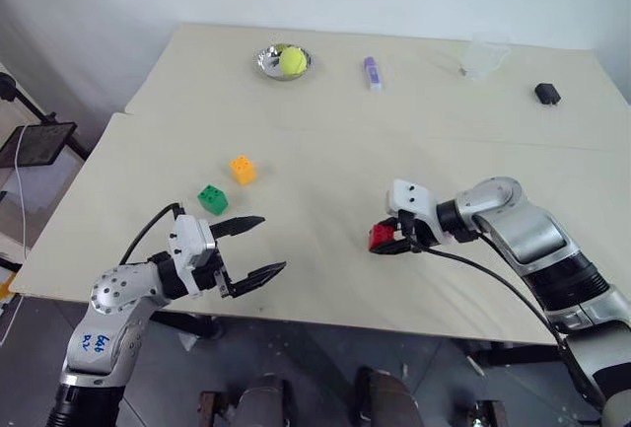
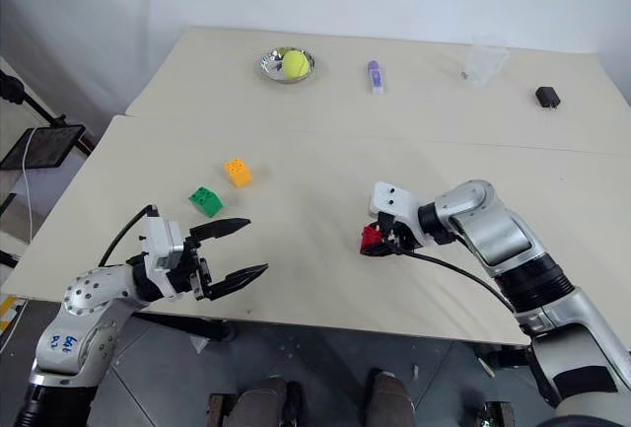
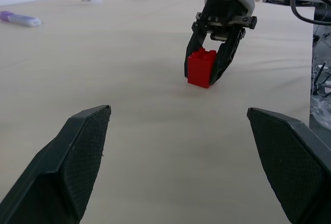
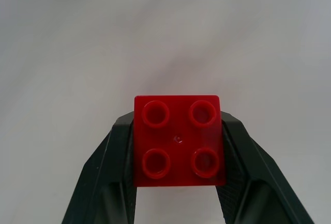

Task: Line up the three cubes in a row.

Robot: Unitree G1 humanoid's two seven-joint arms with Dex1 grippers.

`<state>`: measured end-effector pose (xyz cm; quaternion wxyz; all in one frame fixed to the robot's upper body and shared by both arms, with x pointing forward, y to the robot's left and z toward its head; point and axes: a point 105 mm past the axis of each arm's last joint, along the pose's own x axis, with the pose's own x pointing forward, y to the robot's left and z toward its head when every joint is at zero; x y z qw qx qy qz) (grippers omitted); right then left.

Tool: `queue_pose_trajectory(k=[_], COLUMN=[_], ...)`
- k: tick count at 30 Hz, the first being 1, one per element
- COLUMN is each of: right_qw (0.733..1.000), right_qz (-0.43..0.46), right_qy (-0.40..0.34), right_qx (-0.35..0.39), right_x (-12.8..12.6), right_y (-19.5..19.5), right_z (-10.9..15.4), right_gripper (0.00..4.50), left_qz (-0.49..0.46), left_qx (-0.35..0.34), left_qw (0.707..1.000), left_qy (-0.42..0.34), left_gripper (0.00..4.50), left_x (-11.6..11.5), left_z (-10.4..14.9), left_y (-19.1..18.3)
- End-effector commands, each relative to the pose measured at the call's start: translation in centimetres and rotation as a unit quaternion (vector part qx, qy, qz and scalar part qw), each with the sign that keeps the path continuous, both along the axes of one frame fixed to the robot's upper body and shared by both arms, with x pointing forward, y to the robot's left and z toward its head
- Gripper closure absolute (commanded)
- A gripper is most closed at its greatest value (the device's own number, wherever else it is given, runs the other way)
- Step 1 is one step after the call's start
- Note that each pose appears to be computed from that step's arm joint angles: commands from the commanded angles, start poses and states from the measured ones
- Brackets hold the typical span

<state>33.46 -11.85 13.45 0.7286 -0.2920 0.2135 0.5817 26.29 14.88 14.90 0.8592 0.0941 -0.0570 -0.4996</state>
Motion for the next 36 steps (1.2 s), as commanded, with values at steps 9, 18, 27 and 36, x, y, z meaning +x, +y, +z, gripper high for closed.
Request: queue_pose_trajectory(k=[9,18,27,36], right_qw=[0.993,0.921,0.908,0.906], right_qz=[0.057,0.048,-0.019,0.034], right_qy=[-0.078,-0.165,-0.204,-0.202], right_qx=[0.07,0.351,0.364,0.372], right_x=[0.1,-3.9,-5.0,-6.2], right_y=[0.5,-4.2,-7.3,-5.7], right_z=[3.1,6.7,3.1,3.8], right_gripper=[0.43,0.03,0.03,0.03], left_qz=[0.066,0.394,0.413,0.343], left_qx=[-0.005,-0.143,-0.13,-0.091], left_qw=[0.997,0.907,0.901,0.935], left_qy=[-0.033,-0.034,-0.001,-0.002], left_gripper=[0.0,0.0,0.0,0.0], left_x=[-0.1,-3.2,-4.4,3.0], left_z=[1.0,-0.4,-1.7,-1.4], left_y=[2.5,14.4,16.2,12.9])
